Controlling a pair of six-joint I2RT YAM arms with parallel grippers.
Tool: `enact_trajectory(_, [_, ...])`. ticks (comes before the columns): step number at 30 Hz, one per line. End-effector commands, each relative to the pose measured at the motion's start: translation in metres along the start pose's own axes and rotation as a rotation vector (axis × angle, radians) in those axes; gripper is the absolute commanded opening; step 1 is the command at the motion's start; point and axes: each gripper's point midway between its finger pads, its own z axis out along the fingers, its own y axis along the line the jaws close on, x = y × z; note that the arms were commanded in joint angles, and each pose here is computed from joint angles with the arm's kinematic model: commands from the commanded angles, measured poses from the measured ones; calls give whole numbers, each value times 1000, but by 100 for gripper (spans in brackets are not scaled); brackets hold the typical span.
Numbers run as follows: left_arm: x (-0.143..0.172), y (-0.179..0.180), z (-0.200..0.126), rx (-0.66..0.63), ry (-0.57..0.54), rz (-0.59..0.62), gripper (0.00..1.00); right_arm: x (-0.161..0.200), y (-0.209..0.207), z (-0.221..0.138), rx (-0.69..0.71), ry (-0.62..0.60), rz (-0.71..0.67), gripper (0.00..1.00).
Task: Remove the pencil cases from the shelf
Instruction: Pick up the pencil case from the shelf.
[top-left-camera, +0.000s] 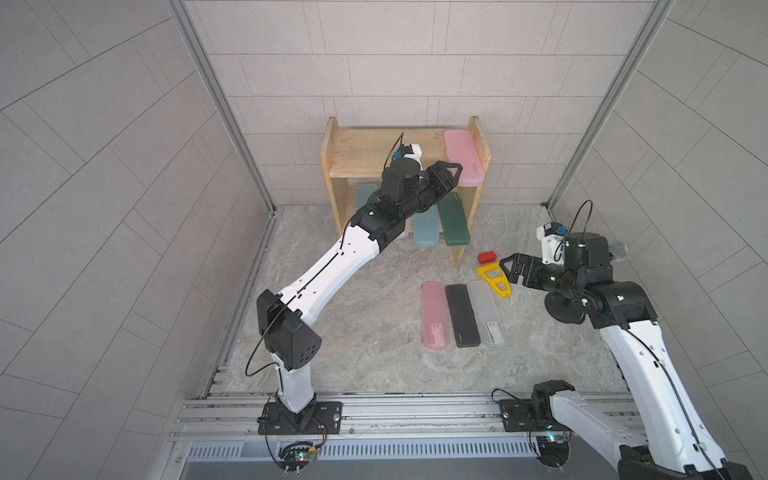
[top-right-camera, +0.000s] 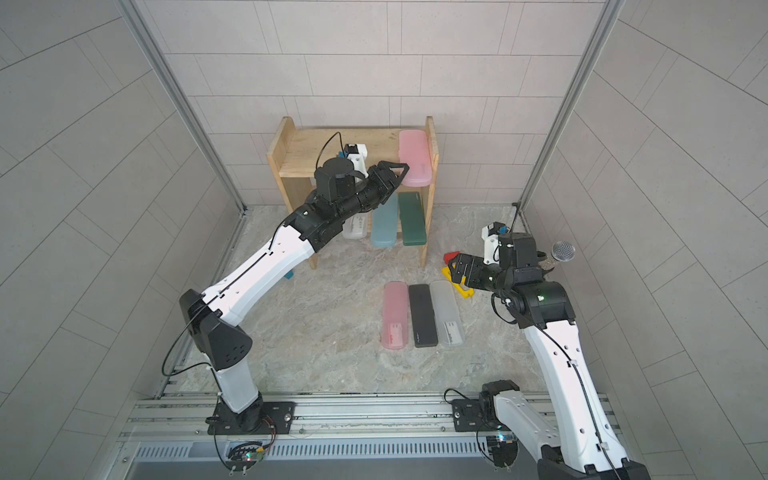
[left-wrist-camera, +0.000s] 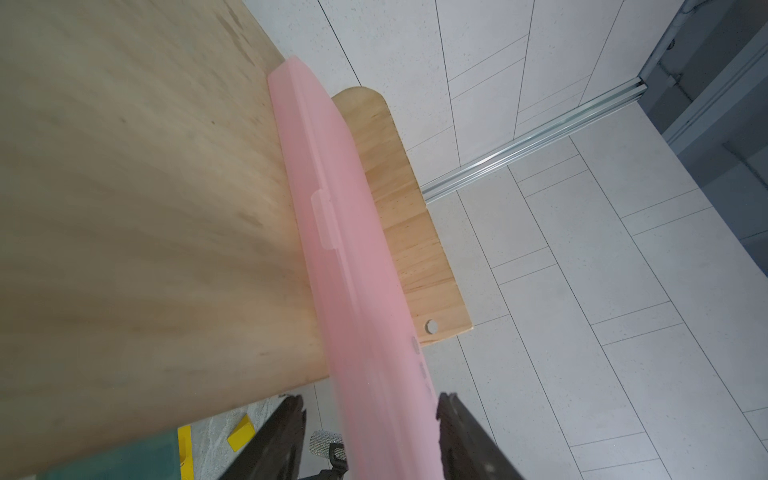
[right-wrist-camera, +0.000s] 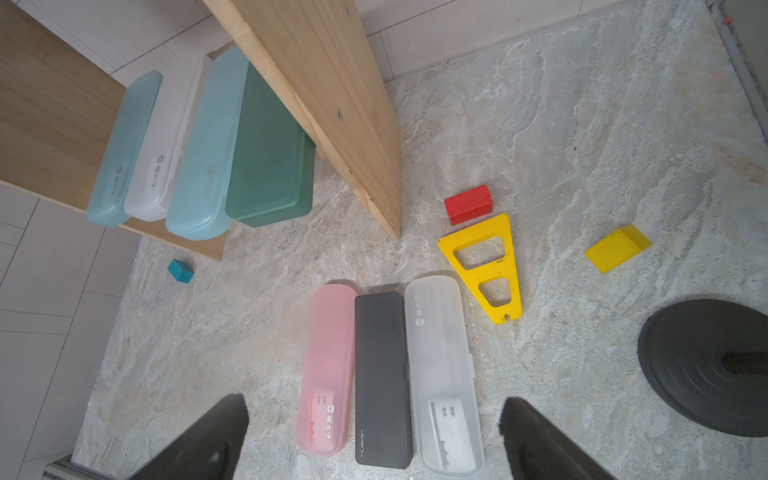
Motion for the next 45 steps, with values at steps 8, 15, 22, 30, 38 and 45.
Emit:
enact_trajectory(8, [-4,-37,-14,124,21,-26,52,-13,3,-21,21,-37,-22,100])
enact_trajectory(15, [1,-31,-14,123,33,-44,41,-14,4,-22,17,-37,-21,100])
enact_trajectory(22, [4,-29,-11,124,46,-51,30,-17,6,-22,15,-34,-20,100])
enact_trajectory(30, [-13,-24,-31,96,0,13,0,-28,16,-37,-15,-83,-26,100])
enact_trajectory(38, [-38,-26,-125,156,-58,370,0,-92,89,-93,-284,-269,4,100])
enact_trajectory(45, [5,4,-206,126,-47,672,0,-111,183,-91,-476,-295,-64,100])
